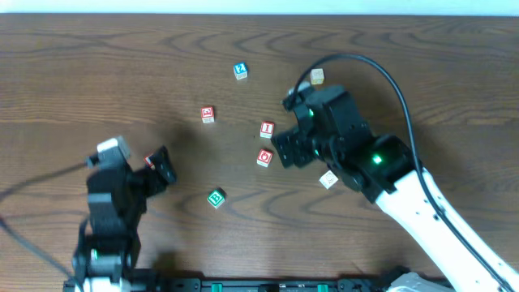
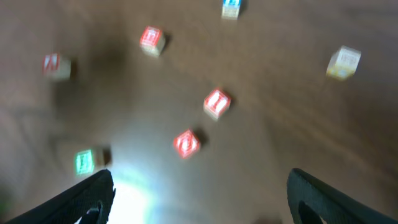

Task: Spell out Ai2
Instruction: 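Reach the left gripper to the red A block and grasp it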

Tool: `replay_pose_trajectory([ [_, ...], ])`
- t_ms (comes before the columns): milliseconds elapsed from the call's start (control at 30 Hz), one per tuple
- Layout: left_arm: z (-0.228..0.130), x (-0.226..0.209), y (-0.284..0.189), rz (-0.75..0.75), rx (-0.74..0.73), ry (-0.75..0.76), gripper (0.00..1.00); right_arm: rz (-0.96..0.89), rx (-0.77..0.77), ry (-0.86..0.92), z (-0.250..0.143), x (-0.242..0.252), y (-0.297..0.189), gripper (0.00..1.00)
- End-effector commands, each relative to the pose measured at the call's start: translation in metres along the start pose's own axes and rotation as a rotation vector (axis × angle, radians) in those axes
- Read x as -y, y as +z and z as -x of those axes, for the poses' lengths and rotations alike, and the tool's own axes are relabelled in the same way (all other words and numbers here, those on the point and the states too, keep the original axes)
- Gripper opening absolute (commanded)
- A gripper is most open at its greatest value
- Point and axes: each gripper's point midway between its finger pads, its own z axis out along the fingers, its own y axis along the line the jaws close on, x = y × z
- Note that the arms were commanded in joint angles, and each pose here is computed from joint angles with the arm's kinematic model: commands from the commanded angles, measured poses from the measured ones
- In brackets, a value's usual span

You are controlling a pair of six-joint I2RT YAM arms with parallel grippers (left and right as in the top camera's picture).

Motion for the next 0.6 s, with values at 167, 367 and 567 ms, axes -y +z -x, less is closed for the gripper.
replay_pose_trajectory([
  [167,0.036,-0.034,0.047,0.360,-0.179,0.228,0.96,-0.040,0.112,0.108,0.035,0.039,0.019,0.86],
  [367,0.000,-0.041,0.080,0.422,-0.427,0.131,1.00,-0.073,0.096,0.220,0.030,0.073,0.026,0.86],
  [567,-0.032,-0.050,0.081,0.494,-0.555,0.025,1.00,-0.106,0.106,0.253,0.033,0.097,0.043,0.87],
])
